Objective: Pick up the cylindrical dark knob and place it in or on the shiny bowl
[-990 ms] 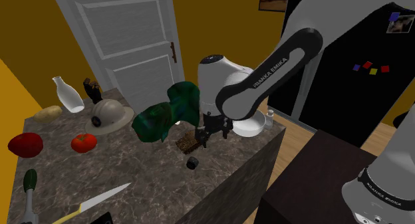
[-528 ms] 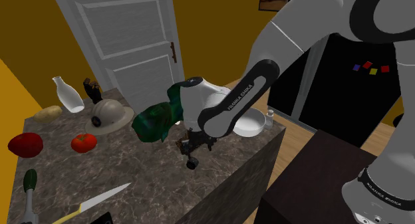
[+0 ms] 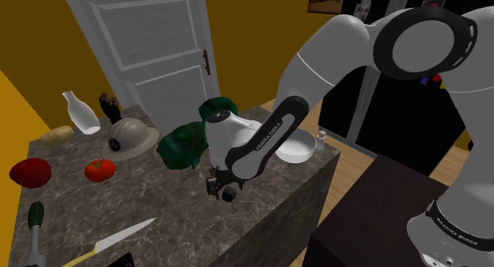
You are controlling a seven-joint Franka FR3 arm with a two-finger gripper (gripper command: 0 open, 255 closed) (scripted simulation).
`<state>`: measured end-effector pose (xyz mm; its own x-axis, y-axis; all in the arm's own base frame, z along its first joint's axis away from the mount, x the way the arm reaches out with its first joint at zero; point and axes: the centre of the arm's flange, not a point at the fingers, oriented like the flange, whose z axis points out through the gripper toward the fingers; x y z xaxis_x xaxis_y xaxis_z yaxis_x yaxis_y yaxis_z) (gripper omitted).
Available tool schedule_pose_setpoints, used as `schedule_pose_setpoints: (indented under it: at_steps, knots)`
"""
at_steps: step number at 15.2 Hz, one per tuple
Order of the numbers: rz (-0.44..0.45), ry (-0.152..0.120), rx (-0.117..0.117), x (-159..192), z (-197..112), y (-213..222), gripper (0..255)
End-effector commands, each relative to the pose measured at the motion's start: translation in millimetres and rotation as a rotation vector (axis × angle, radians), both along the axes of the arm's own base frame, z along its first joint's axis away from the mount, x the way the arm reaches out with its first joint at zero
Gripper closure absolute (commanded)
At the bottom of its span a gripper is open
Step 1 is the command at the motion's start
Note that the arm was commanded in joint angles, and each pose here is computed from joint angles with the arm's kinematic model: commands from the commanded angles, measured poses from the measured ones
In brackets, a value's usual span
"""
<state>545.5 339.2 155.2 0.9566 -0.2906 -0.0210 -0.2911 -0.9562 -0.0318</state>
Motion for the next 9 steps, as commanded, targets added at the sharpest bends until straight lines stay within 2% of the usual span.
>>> schedule_pose_setpoints:
  at_steps: [1, 3, 9]
  knots:
    - [0.000, 0.000, 0.000, 0.2, -11.0, 0.8, 0]
    - [0.000, 0.000, 0.000, 0.1, -19.3, 1.1, 0]
    - [0.000, 0.000, 0.000, 0.1, -19.3, 1.1, 0]
